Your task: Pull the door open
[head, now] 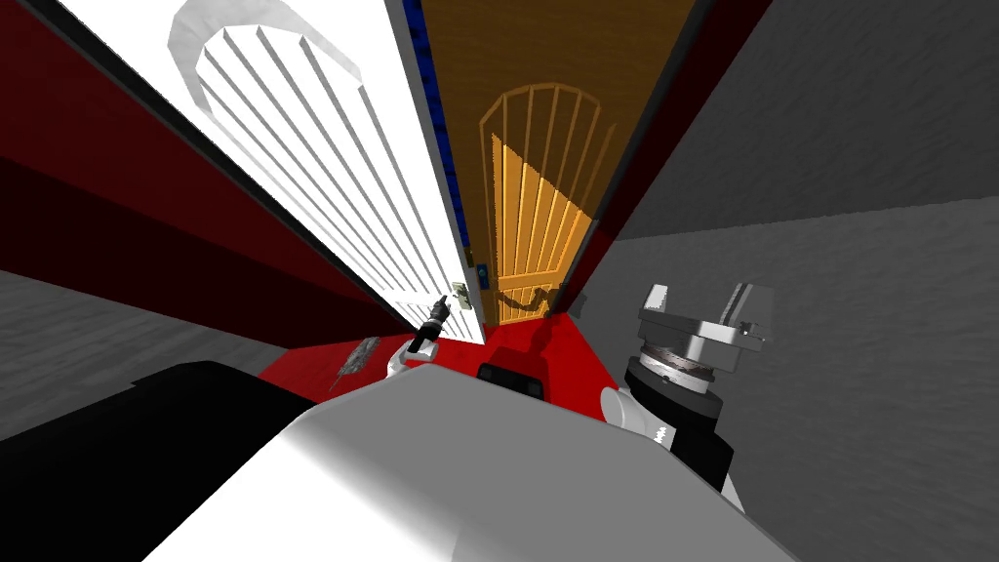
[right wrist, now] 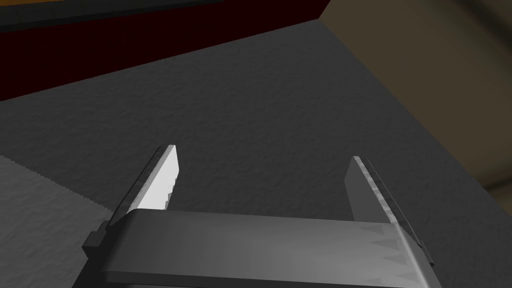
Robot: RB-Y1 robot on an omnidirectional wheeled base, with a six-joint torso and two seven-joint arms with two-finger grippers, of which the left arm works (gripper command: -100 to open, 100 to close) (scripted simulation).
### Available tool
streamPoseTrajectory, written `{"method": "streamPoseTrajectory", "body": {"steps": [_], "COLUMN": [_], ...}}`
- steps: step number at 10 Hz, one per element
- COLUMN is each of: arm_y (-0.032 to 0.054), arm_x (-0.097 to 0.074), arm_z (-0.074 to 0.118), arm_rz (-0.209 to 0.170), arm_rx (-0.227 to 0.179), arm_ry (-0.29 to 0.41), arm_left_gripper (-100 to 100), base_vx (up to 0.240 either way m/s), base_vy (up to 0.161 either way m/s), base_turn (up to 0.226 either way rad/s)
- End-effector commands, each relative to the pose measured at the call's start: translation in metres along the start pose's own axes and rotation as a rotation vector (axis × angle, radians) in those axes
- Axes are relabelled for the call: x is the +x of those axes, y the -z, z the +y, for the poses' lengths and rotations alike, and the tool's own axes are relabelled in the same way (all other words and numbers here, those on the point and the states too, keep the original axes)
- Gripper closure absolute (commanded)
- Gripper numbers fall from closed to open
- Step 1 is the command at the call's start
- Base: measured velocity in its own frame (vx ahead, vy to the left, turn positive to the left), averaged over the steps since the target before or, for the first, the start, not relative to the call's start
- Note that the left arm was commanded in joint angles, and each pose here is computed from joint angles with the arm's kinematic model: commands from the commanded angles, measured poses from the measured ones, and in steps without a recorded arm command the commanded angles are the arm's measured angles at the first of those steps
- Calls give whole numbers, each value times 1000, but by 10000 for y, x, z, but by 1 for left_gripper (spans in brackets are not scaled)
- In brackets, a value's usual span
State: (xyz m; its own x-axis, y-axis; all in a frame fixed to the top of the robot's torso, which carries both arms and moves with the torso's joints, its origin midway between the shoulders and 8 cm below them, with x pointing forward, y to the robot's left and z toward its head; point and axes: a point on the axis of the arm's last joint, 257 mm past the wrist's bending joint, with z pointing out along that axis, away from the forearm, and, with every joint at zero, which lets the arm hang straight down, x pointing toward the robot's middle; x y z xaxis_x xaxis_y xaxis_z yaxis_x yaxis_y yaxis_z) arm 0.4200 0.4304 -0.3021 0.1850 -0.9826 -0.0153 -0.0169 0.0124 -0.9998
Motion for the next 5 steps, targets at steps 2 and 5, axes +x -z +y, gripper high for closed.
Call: {"method": "streamPoseTrajectory", "body": {"steps": [2,5], "arm_y": [43,-34], "arm_x": [175,118], "arm_z": [-53,-56], "arm_rz": [40,24], "arm_rx": [13,13], "arm_ry": [13,10], "arm_left_gripper": [-100,-100], "base_vx": [-210,49], "base_vy": [-24,15], "base_turn": [-70,-28]}}
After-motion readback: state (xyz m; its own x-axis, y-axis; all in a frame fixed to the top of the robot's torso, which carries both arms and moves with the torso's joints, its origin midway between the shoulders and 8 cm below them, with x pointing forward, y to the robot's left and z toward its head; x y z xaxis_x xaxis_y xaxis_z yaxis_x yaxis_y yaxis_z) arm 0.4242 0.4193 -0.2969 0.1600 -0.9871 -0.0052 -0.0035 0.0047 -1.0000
